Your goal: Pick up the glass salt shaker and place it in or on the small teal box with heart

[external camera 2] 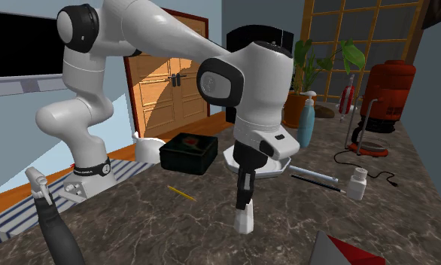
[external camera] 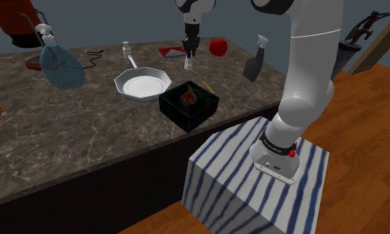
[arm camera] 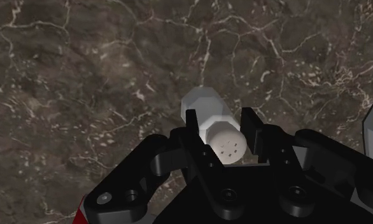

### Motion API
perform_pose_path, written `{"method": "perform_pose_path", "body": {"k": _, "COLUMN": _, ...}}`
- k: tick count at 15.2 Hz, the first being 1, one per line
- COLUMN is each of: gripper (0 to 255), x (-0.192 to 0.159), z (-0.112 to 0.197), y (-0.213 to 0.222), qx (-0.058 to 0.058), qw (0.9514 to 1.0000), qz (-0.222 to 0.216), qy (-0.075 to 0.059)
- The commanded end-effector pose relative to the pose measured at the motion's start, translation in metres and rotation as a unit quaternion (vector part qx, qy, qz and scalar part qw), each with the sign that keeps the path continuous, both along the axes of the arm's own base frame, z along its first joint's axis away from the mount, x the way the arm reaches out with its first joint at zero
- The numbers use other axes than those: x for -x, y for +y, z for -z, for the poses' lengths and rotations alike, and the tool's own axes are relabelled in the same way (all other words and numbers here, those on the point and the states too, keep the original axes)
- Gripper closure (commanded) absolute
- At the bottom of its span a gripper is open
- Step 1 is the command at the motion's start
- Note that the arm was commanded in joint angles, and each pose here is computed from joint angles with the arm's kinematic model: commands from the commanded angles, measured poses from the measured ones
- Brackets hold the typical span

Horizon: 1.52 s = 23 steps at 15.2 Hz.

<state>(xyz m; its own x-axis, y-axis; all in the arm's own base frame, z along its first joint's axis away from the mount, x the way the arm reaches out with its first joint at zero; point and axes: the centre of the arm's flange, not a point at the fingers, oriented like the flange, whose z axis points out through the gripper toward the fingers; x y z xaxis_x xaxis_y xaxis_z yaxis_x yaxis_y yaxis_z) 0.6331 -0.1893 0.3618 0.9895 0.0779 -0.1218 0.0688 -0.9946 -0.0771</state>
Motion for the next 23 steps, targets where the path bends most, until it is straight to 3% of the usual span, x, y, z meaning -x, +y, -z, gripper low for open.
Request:
{"method": "perform_pose_path", "body": {"k": 1, "gripper": 255, "x": 0.000, "z": 0.000, "y": 0.000, "qx": 0.000, "qw": 1.0000, "qz": 0.000, "qy": 0.000}}
{"method": "perform_pose_path", "body": {"k": 7, "gripper": 255, "x": 0.000, "z": 0.000, "y": 0.000, "qx": 0.000, "qw": 1.0000, "qz": 0.000, "qy": 0.000}}
{"method": "perform_pose_path", "body": {"k": 23, "gripper": 255, "x": 0.000, "z": -0.084, "y": 0.000, "qx": 0.000, "qw": 1.0000, "qz": 0.000, "qy": 0.000}}
